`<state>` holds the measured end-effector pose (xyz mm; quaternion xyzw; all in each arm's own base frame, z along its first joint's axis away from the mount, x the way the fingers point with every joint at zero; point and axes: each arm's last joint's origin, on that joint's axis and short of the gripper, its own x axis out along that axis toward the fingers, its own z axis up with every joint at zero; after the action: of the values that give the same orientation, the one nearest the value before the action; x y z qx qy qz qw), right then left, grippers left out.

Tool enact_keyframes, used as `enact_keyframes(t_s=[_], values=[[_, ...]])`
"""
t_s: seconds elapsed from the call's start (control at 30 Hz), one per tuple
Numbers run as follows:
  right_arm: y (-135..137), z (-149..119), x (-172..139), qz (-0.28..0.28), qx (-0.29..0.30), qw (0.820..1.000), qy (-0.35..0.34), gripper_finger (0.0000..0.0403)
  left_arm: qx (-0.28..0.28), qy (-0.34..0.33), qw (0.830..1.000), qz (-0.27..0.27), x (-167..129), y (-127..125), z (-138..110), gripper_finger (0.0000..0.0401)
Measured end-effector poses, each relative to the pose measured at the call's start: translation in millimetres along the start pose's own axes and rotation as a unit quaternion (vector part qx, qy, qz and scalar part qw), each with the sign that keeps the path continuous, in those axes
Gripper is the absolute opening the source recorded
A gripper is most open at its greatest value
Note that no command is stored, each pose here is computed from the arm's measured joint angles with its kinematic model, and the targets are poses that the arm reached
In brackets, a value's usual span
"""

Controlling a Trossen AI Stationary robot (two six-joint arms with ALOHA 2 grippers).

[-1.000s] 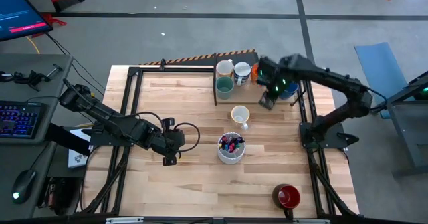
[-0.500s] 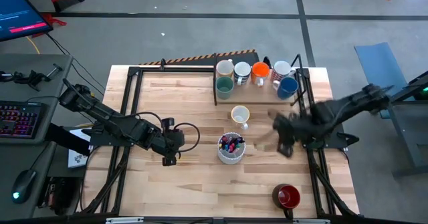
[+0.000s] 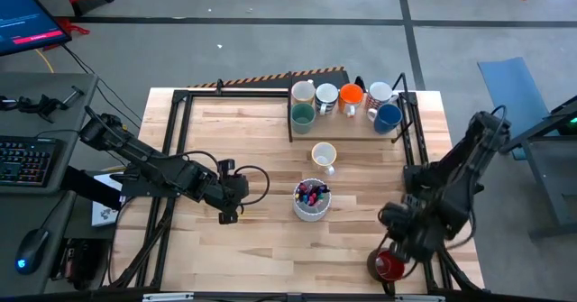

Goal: Place coffee mugs
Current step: Put the black mug on the shelf

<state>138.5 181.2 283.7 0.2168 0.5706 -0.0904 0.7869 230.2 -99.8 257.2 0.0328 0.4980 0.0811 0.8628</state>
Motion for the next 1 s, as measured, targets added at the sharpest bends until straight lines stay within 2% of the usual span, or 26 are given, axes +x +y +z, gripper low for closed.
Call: enact_keyframes(t_s=[0.1,0.27,0.53,1.0], values=[[12.3,-7.6,17.8,-0.019,-0.015,1.0,0.014,0.0073,0.0,0.0,1.0,0.0,0.0,0.0,0.0,0.0104],[27.8,-18.0,36.0,-0.013,-0.029,0.999,0.039,0.0073,0.0,0.0,1.0,0.0,0.0,0.0,0.0,0.0104],[31.1,-28.3,36.4,-0.01,-0.015,0.999,0.049,0.0073,-0.026,0.0,1.0,-0.001,0.0,-0.1,0.0,0.0104],[27.5,-29.1,36.1,-0.029,-0.021,0.998,0.051,0.0073,-0.026,0.0,1.0,-0.001,0.0,-0.1,0.0,0.0104]])
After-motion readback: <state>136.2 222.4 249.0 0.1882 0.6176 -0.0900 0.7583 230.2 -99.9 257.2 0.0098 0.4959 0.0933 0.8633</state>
